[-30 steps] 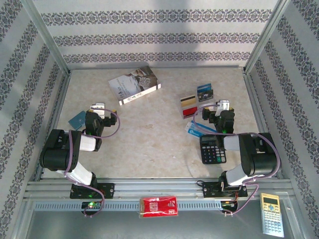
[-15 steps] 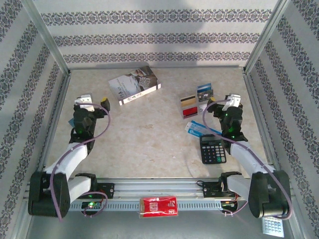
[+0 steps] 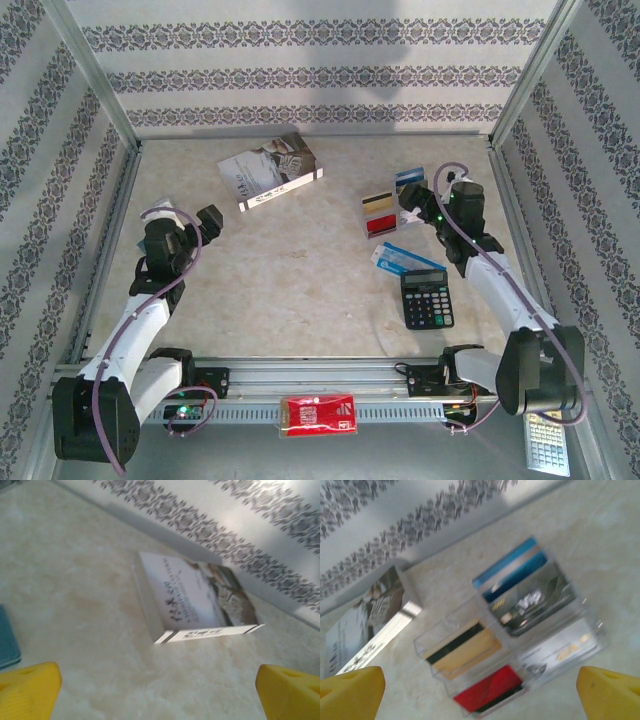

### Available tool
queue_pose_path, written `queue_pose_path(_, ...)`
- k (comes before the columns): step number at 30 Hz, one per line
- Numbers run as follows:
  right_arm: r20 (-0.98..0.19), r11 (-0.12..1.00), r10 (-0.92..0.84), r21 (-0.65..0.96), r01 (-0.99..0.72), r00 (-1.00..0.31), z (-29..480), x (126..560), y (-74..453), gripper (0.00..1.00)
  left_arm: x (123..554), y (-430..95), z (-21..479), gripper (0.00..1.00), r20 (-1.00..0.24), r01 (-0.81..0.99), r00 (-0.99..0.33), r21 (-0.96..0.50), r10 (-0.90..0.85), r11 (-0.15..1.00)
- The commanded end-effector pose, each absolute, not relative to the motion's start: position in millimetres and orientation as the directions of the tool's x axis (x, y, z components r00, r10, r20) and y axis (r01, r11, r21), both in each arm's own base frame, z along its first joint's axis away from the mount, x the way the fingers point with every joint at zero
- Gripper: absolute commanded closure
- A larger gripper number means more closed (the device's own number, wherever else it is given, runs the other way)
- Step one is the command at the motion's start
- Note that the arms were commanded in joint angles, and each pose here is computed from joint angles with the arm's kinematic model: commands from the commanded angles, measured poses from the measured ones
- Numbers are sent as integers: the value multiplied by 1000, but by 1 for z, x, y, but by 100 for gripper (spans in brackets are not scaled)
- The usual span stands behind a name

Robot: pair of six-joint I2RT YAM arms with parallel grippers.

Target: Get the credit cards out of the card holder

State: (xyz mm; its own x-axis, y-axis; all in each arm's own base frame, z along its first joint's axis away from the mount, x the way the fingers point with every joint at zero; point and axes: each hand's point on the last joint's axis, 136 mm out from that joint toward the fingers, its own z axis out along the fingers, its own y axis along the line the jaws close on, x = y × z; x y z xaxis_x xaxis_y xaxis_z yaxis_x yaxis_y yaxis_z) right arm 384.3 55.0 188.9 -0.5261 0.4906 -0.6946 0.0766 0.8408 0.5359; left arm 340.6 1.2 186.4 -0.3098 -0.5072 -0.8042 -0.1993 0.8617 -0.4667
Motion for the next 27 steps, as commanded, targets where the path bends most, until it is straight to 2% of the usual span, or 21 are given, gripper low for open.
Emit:
queue_pose_path(1,-588,772,510,635,32,-628,182,381,92,2,328,18,168,0,-774,-322,-365,-416,-517,850)
queue_pose_path(4,-588,774,465,633,-19,-661,175,379,116,2,318,36,163,0,-801,-401,-347,-343,-487,850)
queue_pose_path(9,-595,787,401,612,-69,-697,168,379,147,2,311,51,149,0,-780,-477,-357,-321,-514,819)
queue_pose_path(15,-590,779,356,615,-119,-725,169,386,178,2,335,67,127,0,-655,-532,-489,-299,-576,792)
queue_pose_path(20,-577,771,351,625,-122,-737,168,393,191,2,370,92,111,0,-552,-584,-514,-334,-656,739)
queue_pose_path(27,-567,767,357,631,-113,-742,165,395,196,2,390,127,66,0,-381,-667,-538,-352,-752,656)
